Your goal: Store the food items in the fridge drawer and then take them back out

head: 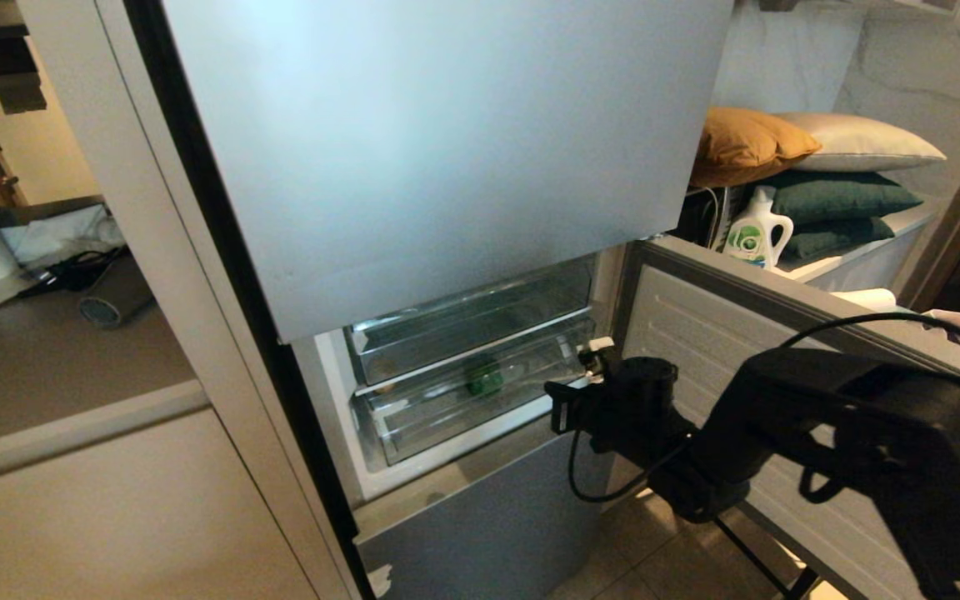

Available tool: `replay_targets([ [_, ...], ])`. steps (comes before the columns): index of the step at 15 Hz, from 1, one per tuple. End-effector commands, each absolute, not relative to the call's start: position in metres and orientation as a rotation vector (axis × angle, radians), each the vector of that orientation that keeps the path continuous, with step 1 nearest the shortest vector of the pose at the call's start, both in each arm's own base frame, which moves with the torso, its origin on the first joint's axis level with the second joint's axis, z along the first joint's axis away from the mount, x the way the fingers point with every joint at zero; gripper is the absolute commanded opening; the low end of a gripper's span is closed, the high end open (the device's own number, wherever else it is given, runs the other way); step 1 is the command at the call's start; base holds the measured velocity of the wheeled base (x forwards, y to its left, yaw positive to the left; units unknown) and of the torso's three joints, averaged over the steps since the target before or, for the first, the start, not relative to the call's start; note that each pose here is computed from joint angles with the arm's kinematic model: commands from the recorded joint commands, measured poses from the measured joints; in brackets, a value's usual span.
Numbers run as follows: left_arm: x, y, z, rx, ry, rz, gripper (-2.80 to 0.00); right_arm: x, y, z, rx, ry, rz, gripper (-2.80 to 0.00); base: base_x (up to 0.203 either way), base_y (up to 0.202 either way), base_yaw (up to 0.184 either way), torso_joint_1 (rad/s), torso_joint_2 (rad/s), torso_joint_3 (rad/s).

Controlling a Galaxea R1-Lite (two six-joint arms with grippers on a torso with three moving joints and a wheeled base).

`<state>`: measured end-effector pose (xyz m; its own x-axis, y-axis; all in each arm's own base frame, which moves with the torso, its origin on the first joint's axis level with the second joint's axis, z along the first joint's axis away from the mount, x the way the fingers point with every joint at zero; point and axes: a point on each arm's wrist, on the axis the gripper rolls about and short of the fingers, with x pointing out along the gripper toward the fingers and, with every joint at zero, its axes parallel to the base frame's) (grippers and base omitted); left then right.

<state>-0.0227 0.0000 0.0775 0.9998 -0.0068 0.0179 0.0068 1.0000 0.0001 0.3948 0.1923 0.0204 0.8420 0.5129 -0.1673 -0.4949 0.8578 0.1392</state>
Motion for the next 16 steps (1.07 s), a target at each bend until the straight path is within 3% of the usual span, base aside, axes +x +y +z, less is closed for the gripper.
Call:
replay_targets([
  [1,-0.022,0.0,0.075,0.0,-0.009,-0.006,-2.8,0.349,0.171,0.093,0.11,0.124,0.54,-2.8,0.0,0.0,0.0,0.0,0.0,0.0],
  [5,-0.022,0.0,0.075,0.0,-0.008,-0.006,-2.8,0.245,0.118,0.154,0.141,0.073,0.533,-2.8,0.0,0.0,0.0,0.0,0.0,0.0],
  [9,-0.022,0.0,0.075,0.0,-0.008,-0.006,-2.8,0.167,0.066,0.18,0.168,-0.026,0.45,-2.8,0.0,0.0,0.0,0.0,0.0,0.0],
  [16,-0.022,0.0,0.075,0.0,-0.009,-0.006,-2.8,0.107,-0.038,0.204,0.13,-0.138,-0.121,-2.8,0.0,0.0,0.0,0.0,0.0,0.0],
])
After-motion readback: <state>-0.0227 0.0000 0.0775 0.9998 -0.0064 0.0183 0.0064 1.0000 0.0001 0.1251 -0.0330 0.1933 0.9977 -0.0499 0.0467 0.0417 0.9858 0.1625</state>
